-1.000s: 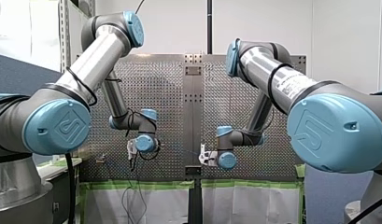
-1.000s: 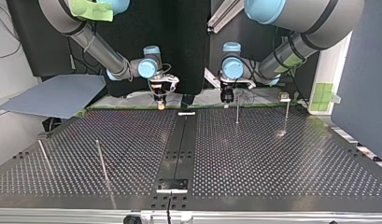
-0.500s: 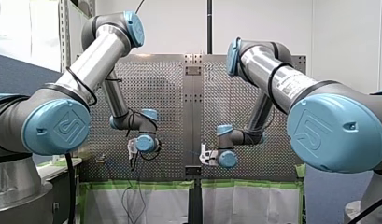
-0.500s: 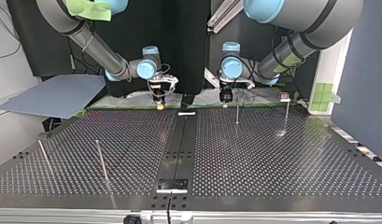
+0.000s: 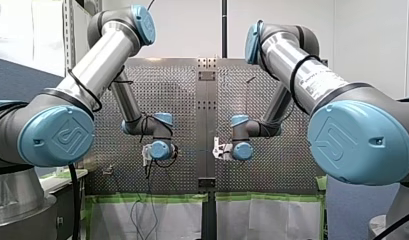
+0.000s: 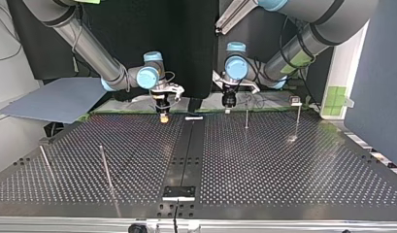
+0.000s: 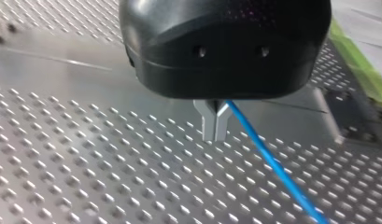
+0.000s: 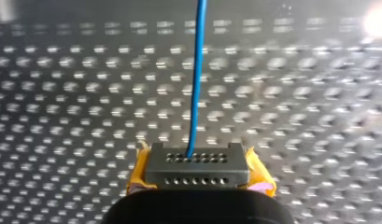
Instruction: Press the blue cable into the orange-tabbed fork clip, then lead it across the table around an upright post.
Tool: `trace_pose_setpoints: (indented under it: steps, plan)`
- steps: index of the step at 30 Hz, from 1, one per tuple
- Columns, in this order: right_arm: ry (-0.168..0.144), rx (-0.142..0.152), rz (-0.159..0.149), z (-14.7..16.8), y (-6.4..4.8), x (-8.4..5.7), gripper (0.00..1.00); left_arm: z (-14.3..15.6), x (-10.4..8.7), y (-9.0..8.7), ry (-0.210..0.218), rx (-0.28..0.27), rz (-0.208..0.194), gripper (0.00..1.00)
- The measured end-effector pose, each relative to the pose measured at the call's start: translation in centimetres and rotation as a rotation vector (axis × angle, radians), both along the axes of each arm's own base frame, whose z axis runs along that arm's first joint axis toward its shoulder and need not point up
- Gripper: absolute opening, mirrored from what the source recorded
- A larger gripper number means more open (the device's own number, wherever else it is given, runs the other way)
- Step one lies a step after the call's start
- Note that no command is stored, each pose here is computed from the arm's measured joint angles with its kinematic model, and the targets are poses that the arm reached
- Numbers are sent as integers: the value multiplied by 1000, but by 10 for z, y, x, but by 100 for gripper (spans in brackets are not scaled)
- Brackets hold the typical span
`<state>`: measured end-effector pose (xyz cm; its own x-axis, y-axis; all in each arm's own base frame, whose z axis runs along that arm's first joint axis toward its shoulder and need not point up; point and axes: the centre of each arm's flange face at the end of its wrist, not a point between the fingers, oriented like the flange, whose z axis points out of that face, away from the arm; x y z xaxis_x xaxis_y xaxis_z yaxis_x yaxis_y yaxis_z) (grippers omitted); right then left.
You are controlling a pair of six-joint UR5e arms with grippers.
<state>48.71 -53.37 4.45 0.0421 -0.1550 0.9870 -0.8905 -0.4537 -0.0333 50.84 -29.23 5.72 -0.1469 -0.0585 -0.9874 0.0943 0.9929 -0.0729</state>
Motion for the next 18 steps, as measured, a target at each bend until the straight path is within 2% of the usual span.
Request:
trace_pose_setpoints:
  steps: [7,18]
  plan:
    - [-19,-29,2,47,-1,3,0,36,-3,-12,-38,-31,-22,0]
    - [-64,-101,5,131,1,3,0,95,-11,-28,-117,-62,-55,0]
